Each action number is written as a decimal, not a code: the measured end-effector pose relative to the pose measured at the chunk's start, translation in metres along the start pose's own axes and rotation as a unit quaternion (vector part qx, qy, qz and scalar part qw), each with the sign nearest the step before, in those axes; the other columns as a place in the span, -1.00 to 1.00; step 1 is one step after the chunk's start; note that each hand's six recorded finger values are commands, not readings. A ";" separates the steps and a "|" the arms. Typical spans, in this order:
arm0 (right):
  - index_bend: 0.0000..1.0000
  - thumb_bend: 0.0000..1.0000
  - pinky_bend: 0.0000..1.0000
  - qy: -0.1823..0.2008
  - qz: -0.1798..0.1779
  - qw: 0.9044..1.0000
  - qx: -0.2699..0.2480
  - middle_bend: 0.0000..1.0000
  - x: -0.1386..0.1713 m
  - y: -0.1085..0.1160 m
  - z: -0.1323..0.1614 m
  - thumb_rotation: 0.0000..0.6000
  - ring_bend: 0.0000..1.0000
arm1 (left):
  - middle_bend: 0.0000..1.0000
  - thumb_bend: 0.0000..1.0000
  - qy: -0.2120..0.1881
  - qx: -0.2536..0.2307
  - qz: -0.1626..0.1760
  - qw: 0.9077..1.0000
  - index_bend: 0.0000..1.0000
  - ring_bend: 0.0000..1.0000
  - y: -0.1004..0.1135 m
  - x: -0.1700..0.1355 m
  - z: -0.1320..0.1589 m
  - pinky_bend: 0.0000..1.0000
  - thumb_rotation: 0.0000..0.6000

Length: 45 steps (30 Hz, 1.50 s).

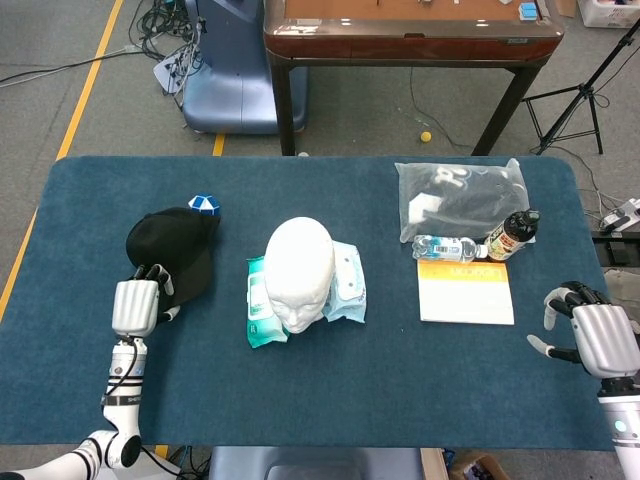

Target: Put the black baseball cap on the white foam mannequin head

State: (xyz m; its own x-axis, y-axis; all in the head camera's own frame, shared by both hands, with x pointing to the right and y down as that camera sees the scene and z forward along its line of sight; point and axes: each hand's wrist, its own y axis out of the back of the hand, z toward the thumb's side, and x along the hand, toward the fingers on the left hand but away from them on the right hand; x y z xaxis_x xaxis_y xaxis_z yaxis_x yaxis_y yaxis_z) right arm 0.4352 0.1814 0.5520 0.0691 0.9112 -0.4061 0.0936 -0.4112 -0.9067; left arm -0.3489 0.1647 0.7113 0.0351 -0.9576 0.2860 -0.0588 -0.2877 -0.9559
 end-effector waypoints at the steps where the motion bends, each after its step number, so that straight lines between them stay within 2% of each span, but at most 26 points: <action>1: 0.32 -1.00 -0.36 0.000 0.000 1.000 0.000 -0.12 0.000 0.000 0.000 1.00 -0.51 | -0.29 -0.84 -0.002 -0.002 0.004 1.000 0.14 -0.51 0.001 0.000 0.000 0.05 1.00; 8: 0.32 -1.00 -0.36 0.000 -0.001 1.000 -0.001 -0.12 0.000 0.000 0.000 1.00 -0.51 | -0.40 -0.84 -0.005 -0.012 0.009 1.000 0.02 -0.63 -0.001 0.001 -0.001 -0.13 1.00; 12: 0.32 -1.00 -0.36 0.000 -0.001 1.000 -0.001 -0.12 0.000 0.001 0.000 1.00 -0.51 | -0.40 -0.68 0.002 -0.015 0.001 1.000 0.01 -0.64 -0.004 0.003 -0.003 -0.18 1.00; 19: 0.32 -1.00 -0.36 -0.001 -0.002 1.000 -0.002 -0.12 0.000 0.002 -0.001 1.00 -0.51 | -0.40 -0.35 0.008 -0.017 -0.005 1.000 0.07 -0.64 -0.007 0.004 -0.004 -0.19 1.00; 25: 0.32 -1.00 -0.36 -0.001 -0.003 1.000 -0.002 -0.12 0.000 0.002 -0.001 1.00 -0.51 | -0.40 -0.21 0.009 -0.018 -0.004 1.000 0.09 -0.64 -0.007 0.005 -0.004 -0.19 1.00; 45: 0.32 -1.00 -0.36 -0.001 -0.006 1.000 -0.003 -0.12 0.001 0.004 -0.001 1.00 -0.51 | -0.34 0.00 0.003 -0.028 0.006 1.000 0.28 -0.60 -0.008 0.006 -0.005 -0.19 1.00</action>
State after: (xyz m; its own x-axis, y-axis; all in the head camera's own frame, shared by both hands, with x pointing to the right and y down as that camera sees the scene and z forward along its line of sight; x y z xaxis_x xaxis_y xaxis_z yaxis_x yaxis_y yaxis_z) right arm 0.4368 0.1804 0.5486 0.0670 0.9159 -0.3958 0.1008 -0.4009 -0.9106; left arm -0.3536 0.1612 0.7209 0.0280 -0.9608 0.2760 -0.1149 -0.2773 -0.9539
